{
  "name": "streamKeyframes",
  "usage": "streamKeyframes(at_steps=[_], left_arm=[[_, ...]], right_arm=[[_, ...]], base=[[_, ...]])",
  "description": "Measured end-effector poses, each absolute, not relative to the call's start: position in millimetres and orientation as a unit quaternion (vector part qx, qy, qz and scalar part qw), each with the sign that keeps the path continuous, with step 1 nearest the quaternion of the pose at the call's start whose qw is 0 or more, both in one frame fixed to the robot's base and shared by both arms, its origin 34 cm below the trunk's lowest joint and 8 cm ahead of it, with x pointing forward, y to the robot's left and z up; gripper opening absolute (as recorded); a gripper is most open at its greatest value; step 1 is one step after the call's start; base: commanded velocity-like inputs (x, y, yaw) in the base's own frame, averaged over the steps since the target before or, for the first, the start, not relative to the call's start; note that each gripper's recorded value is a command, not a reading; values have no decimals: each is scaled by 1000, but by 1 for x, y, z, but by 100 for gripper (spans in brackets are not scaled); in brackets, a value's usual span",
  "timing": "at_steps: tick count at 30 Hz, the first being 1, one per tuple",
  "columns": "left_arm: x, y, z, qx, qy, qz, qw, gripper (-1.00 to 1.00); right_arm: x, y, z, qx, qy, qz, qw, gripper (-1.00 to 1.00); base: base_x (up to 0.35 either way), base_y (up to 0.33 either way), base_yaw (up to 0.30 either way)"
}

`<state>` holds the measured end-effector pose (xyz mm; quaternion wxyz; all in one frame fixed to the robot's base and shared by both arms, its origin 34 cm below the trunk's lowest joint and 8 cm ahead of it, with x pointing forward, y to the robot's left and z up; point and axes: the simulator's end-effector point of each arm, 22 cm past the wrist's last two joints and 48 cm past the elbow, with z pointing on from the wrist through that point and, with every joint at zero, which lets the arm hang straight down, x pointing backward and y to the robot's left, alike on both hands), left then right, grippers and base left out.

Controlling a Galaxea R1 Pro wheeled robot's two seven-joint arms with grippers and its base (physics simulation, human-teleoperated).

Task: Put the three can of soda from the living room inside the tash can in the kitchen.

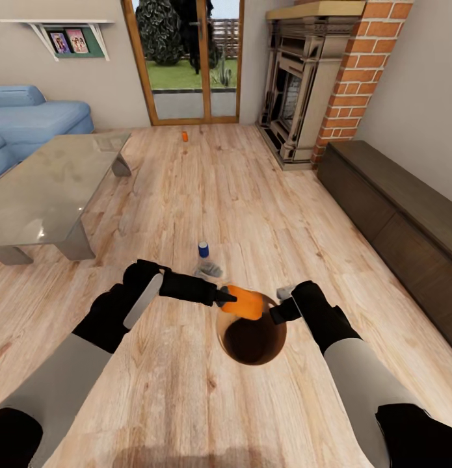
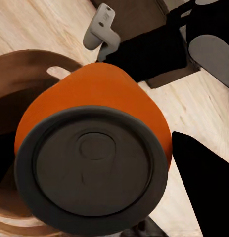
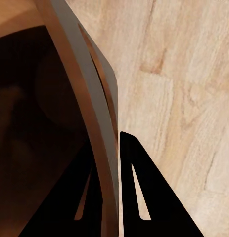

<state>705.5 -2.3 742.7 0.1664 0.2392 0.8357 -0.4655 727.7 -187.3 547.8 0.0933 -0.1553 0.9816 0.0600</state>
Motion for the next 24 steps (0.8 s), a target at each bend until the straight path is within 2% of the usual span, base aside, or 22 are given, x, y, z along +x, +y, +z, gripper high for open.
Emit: streamKeyframes(at_steps=[9, 14, 24], left_arm=[[685, 6, 679, 282, 873, -381, 112, -100], [682, 10, 667, 285, 880, -366, 102, -100], [669, -26, 665, 320, 873, -355, 97, -100]], right_arm=[[728, -183, 548, -159, 981, 60, 95, -100], [729, -183, 549, -160, 981, 59, 95, -100], [728, -172, 550, -165, 980, 65, 96, -100]], base=[[0, 0, 0], [0, 0, 0], [0, 0, 0]])
